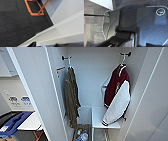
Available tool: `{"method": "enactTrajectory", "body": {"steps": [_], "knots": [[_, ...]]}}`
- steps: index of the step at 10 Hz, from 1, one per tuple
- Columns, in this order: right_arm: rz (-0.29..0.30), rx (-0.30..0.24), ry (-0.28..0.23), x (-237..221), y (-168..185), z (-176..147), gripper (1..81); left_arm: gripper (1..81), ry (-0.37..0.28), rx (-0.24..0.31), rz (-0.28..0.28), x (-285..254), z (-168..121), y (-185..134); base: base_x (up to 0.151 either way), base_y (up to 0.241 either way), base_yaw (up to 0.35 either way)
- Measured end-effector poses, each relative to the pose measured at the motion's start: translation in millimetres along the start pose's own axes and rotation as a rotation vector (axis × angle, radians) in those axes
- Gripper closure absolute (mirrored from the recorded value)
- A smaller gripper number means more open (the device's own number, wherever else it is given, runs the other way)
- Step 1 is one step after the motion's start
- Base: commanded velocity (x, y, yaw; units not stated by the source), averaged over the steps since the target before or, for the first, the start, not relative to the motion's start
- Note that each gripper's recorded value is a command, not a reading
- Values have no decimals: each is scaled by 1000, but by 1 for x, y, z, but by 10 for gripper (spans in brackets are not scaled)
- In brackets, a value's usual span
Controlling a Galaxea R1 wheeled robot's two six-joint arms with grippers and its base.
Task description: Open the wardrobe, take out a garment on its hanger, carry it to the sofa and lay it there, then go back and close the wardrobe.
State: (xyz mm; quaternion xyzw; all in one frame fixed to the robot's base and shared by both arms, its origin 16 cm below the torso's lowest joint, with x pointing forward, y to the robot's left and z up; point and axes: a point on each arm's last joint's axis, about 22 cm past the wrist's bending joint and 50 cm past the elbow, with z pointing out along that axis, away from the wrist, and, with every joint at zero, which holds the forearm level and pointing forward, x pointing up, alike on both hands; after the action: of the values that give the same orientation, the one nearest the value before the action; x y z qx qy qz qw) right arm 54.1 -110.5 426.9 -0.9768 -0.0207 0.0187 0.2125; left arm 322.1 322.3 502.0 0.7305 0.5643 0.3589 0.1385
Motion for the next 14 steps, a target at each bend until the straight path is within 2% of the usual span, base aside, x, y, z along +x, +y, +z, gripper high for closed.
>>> {"method": "enactTrajectory", "body": {"steps": [1,3,4,5,7,9,10,11,12,13,14], "knots": [[0,0,0,0,0,0,10,10,-15,24,5,-6,-6,-16,0,0,0],[0,0,0,0,0,0,10,10,-127,80,27,-42,-16,-37,0,0,0],[0,0,0,0,0,0,10,10,-208,83,97,-60,-19,-39,0,0,0],[0,0,0,0,0,0,10,10,-298,89,199,-76,-24,-45,0,0,0],[0,0,0,0,0,0,10,10,-433,104,330,-100,-34,-57,0,0,0],[-6,0,0,0,0,0,10,10,-556,70,449,-127,-48,-61,0,0,0],[-8,0,0,0,0,0,10,10,-612,52,536,-135,-58,-71,0,0,0],[-9,2,0,0,-2,1,10,10,-650,31,622,-140,-71,-90,0,0,0],[-9,2,-1,-1,-3,1,10,10,-692,40,697,-143,-89,-121,0,0,0],[-8,-3,-2,-2,0,1,10,10,-749,49,802,-148,-110,-154,0,0,0],[-7,-8,-5,-6,3,0,10,10,-785,21,903,-154,-124,-171,0,0,0]]}}
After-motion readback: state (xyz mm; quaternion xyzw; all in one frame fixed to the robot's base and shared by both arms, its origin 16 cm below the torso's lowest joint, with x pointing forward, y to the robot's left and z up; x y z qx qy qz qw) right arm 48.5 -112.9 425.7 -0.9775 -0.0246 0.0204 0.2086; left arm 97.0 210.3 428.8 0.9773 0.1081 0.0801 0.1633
